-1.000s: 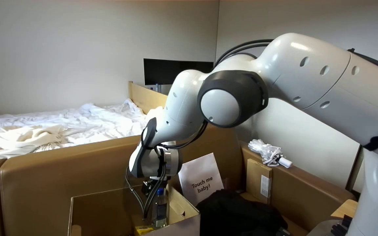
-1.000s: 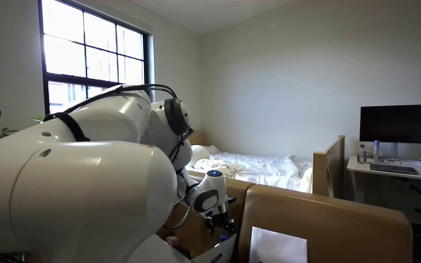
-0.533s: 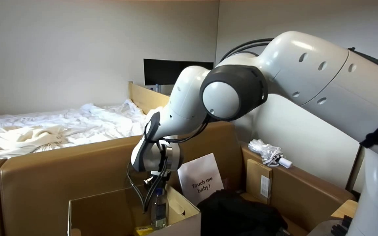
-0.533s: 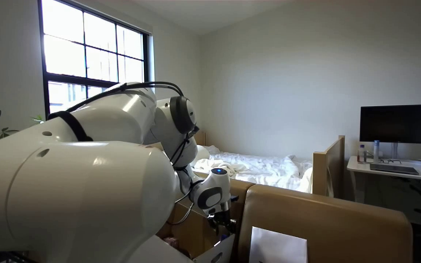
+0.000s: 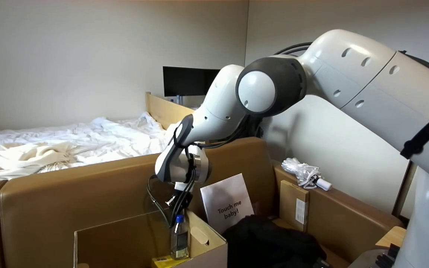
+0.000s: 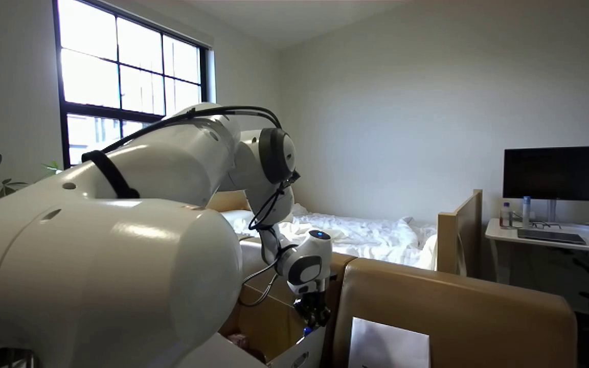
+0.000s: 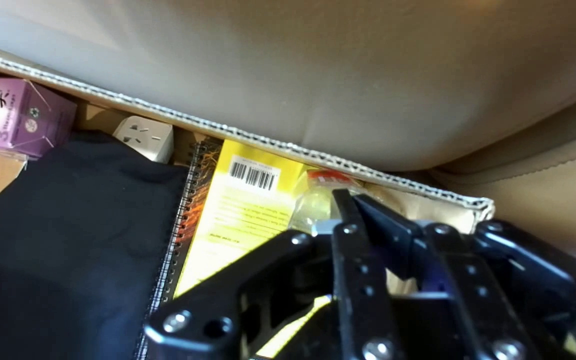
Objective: Remove the black cloth and bottle and put the on the sofa
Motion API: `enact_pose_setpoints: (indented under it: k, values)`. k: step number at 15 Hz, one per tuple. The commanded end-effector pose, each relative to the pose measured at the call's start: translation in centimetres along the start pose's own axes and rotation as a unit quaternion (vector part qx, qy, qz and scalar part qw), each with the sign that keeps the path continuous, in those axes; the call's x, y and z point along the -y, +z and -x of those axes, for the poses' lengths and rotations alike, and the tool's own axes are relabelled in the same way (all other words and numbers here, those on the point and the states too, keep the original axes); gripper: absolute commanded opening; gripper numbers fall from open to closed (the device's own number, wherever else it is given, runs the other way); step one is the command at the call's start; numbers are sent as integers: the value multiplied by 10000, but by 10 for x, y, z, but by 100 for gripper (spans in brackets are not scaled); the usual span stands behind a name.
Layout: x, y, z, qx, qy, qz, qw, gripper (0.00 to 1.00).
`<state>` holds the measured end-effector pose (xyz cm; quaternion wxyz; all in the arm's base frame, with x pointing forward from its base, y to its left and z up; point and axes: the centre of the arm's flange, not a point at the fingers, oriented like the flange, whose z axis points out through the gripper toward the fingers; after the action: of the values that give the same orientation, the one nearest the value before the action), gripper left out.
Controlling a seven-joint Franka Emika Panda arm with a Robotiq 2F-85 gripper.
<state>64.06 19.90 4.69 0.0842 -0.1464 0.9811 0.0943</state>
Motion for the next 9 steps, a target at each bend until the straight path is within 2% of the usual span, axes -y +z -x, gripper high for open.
enact_pose_setpoints:
  k: [1, 2, 3, 4, 5, 9]
  values:
    - [-6, -10, -7, -409, -72, 116, 9991, 2]
    - [-6, -10, -7, -464, -97, 153, 9988, 3]
    - [-6, -11, -8, -590, -165, 187, 9979, 30]
    - [-7, -11, -9, -684, -211, 187, 9973, 30]
    - [-18, 15, 1, -849, -310, 330, 9954, 35]
    - [-32, 26, -2, -1307, -533, 414, 9891, 61]
